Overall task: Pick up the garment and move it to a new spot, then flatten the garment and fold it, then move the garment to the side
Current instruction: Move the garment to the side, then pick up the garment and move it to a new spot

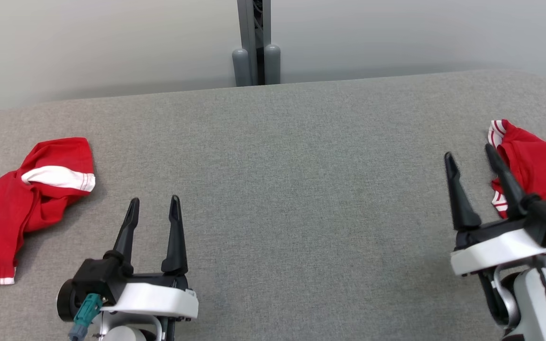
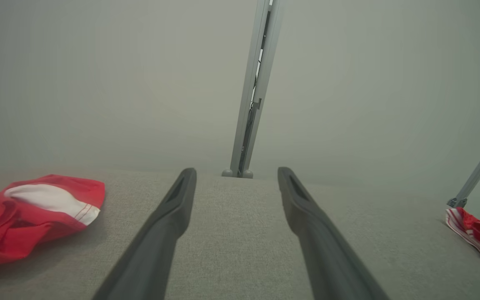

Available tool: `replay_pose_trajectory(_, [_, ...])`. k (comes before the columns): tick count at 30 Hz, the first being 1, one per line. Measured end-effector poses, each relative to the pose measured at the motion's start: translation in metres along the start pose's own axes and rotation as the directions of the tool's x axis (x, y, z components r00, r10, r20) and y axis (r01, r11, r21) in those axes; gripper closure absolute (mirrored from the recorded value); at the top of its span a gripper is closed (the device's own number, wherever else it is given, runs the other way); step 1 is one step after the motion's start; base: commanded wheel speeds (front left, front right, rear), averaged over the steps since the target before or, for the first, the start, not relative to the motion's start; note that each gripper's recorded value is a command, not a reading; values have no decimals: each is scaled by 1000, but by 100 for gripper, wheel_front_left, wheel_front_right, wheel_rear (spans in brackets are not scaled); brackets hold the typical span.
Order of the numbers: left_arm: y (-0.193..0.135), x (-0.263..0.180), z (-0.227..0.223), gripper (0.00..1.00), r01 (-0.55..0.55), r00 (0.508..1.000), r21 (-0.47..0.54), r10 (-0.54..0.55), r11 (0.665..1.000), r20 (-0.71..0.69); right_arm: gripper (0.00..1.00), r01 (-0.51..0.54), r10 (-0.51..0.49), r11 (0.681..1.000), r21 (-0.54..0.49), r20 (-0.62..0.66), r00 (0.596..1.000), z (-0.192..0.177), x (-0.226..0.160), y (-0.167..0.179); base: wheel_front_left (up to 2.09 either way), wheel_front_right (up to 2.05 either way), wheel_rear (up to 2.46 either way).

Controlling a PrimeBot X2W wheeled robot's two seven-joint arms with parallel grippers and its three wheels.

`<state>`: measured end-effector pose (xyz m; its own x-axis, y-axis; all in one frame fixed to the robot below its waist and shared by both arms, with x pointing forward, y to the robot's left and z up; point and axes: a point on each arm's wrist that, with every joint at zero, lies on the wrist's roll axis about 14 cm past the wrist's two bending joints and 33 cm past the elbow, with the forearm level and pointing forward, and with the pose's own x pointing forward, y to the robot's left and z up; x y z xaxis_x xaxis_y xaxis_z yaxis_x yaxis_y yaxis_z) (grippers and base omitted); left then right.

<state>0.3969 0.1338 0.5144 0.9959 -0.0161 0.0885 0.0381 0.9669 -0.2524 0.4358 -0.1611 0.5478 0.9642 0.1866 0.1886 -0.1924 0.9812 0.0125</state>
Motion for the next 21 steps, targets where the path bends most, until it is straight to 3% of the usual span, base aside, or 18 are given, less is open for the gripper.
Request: replay_pose_trajectory(21, [11,-16,-3,0,-26,999,10,26,1000,-19,0,-3,5,999,32,-40,999,-14,-9,16,0,0,0])
